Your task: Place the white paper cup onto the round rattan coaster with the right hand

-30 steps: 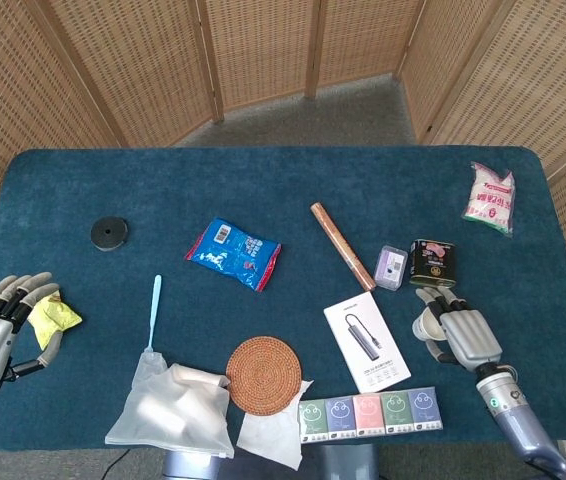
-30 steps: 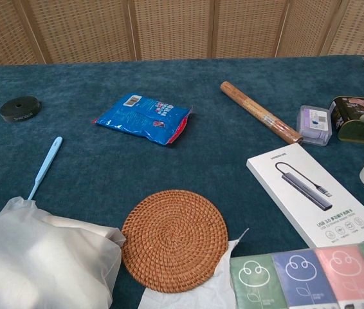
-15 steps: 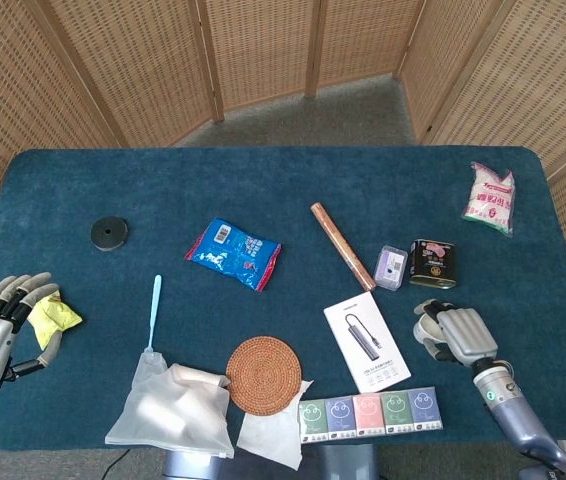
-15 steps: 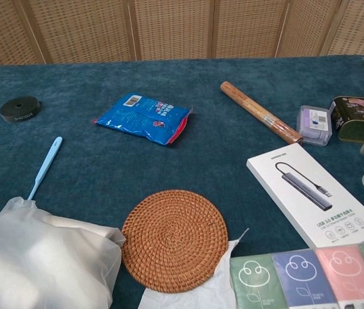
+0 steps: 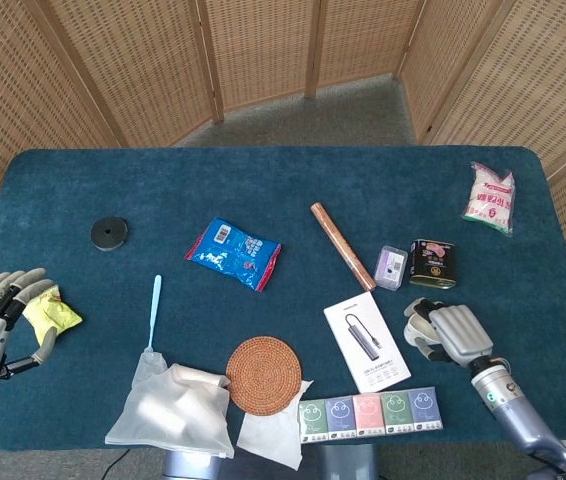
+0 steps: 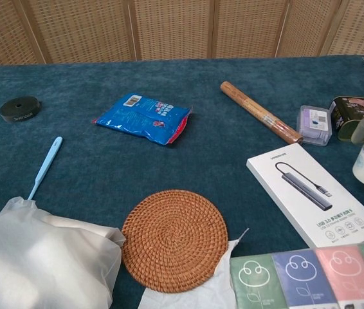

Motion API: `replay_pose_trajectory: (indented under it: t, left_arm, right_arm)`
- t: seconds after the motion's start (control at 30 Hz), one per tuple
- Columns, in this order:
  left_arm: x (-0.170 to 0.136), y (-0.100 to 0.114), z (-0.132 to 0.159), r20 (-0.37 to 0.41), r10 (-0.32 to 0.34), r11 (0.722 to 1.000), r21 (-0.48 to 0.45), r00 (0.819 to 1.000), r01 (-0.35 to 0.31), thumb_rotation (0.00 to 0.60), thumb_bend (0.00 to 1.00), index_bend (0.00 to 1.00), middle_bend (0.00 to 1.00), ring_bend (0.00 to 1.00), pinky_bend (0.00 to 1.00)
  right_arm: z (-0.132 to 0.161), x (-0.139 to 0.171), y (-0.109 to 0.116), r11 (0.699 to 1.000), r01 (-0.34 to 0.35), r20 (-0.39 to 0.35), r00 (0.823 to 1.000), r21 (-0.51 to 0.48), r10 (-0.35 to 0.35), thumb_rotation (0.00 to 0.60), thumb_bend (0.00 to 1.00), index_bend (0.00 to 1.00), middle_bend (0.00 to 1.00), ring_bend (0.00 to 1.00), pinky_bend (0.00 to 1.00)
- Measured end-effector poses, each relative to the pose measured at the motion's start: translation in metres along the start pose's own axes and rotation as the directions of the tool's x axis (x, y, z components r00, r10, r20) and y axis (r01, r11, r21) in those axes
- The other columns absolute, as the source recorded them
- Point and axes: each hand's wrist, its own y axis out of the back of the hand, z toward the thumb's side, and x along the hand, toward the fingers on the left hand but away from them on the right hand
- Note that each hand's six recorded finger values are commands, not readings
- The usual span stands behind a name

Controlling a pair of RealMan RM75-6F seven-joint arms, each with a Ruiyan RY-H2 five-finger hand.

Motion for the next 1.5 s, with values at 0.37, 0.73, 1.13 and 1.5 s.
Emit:
replay_pose_trajectory:
  t: [0.37, 0.73, 1.13, 1.5]
  left_arm:
    - [-0.004, 0.004, 0.001, -0.002, 0.014, 1.000, -0.020, 1.000, -0.014, 0.249, 0.48, 0.17, 0.15, 0.13, 0.09]
    - [-0.010, 0.006, -0.004, -0.039, 0.026, 0.999, -0.035, 0.999, -0.028, 0.245, 0.48, 0.17, 0.15, 0.13, 0.05]
    - [-0.004, 0.001, -0.010, -0.050, 0.020, 0.998, -0.053, 0.999, -0.022, 0.244, 0.48, 0.16, 0.14, 0.13, 0.04]
    - [-0.002, -0.001, -0.016, -0.048, 0.016, 0.999, -0.047, 0.999, -0.018, 0.242, 0.48, 0.16, 0.14, 0.13, 0.04]
  right_arm:
    - [0.060, -0.018, 0.035, 0.999, 0.050, -0.232, 0.972, 0.009, -0.046, 0.600, 0.47, 0.31, 0.30, 0.38, 0.64]
    - [0.125, -0.039, 0.031, 0.998, -0.018, -0.435, 0.900, 0.053, 0.039, 0.600, 0.46, 0.31, 0.30, 0.39, 0.64]
    - [0.194, -0.042, 0.027, 0.995, -0.074, -0.588, 0.803, 0.059, 0.095, 0.600, 0.46, 0.31, 0.30, 0.39, 0.64]
    - [0.233, -0.049, 0.013, 0.987, -0.104, -0.638, 0.754, 0.122, 0.158, 0.600, 0.46, 0.31, 0.29, 0.39, 0.64]
